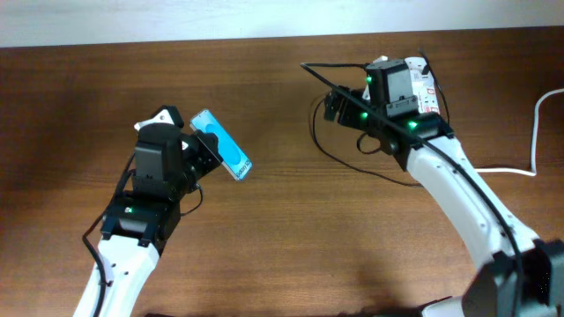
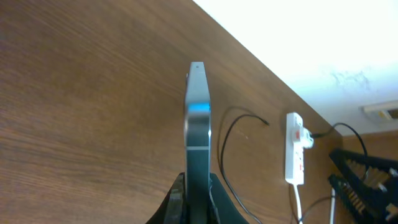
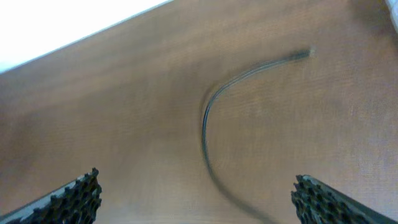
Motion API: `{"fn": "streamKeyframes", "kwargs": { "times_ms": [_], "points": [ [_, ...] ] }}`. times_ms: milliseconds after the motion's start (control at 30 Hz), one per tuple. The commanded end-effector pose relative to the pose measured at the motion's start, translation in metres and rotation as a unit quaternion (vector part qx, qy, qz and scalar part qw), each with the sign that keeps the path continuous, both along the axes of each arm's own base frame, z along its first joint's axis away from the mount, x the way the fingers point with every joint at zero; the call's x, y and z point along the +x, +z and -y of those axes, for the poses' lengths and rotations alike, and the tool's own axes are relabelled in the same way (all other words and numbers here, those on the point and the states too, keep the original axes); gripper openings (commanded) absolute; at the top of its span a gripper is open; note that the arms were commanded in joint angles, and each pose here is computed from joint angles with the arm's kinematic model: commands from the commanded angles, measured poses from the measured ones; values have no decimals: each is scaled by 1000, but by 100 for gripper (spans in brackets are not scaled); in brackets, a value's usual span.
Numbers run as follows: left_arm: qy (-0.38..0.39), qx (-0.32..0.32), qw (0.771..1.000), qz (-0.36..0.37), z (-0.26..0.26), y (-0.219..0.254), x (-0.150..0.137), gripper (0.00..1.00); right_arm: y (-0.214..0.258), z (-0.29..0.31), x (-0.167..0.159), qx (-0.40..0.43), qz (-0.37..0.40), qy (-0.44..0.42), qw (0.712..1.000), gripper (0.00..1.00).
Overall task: Plug charger to phone and switch on socket
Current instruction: 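Move the right gripper to the black cable's USB-C end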
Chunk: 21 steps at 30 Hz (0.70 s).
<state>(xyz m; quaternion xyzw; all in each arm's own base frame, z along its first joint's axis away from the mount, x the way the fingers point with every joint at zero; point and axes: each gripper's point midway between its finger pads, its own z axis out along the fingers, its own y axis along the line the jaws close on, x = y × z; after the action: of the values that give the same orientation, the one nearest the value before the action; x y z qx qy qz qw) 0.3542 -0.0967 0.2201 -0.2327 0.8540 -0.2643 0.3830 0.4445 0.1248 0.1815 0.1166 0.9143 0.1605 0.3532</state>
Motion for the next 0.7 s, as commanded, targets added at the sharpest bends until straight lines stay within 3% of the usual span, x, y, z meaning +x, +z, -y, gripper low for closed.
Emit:
{"fn": "streamKeyframes", "kwargs": {
  "times_ms": [0, 300, 667],
  "points": [
    [21, 17, 999, 16, -10, 7, 4, 0, -37, 9, 33, -39, 6, -27, 999, 98],
    [31, 24, 999, 17, -14, 7, 5, 0, -120, -1, 88, -44, 36, -41, 998, 100],
    [31, 24, 999, 18, -14, 7, 5, 0, -164, -33, 87, -62, 41, -60, 995, 95]
  ]
}}
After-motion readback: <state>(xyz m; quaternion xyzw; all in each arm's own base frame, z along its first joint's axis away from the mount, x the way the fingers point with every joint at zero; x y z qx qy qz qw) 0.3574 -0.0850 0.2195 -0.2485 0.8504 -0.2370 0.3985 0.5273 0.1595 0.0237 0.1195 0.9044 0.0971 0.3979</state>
